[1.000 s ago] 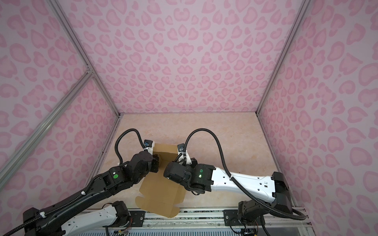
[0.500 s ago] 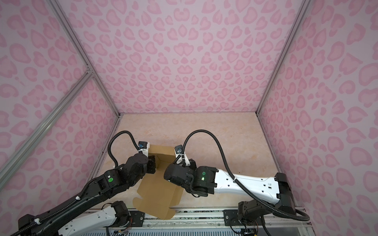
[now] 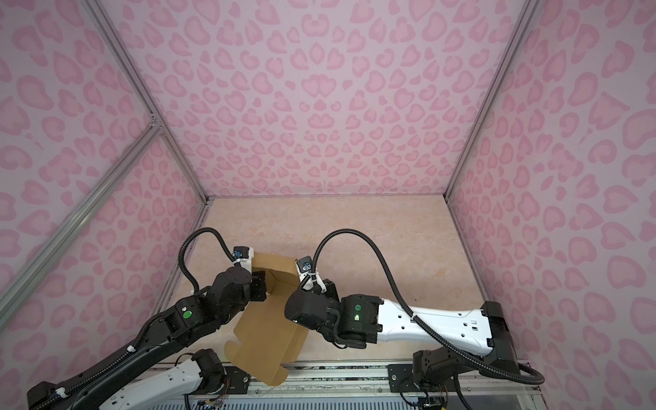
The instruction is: Fold the paper box
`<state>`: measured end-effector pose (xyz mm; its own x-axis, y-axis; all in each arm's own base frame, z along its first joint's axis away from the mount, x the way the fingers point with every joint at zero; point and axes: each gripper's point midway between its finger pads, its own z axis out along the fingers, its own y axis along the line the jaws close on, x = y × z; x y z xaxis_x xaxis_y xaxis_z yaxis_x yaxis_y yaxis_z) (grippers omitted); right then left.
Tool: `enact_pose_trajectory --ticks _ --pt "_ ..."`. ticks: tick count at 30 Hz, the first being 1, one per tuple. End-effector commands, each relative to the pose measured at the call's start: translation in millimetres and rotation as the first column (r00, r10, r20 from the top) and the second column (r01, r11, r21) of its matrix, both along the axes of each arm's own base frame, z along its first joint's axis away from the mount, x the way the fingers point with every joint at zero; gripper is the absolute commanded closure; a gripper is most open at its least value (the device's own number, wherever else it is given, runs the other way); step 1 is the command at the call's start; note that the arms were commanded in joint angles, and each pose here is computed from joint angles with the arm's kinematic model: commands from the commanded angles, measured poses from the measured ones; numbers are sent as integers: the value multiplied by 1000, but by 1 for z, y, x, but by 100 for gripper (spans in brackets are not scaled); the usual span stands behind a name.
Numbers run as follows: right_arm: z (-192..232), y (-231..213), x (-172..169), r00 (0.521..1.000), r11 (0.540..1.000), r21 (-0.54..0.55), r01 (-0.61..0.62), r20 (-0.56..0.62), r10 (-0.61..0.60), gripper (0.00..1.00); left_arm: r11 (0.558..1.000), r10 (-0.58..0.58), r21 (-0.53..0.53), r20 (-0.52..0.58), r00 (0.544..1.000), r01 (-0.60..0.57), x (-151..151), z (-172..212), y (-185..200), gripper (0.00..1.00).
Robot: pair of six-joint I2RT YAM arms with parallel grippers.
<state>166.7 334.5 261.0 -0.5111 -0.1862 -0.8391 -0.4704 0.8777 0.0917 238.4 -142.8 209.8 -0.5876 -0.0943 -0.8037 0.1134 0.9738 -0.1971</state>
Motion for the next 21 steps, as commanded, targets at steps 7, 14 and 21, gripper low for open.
enact_pose_trajectory --ticks 7,14,21 --pt "39 26 -25 990 973 181 -142 37 137 91 997 63 56 -36 997 -61 1 -13 17 97" --pt "42 24 -29 987 969 187 -164 37 159 89 994 90 62 -58 994 -87 4 -15 21 97" --pt "16 24 -16 996 995 58 -82 27 81 87 996 92 20 -74 993 -91 3 0 17 97"
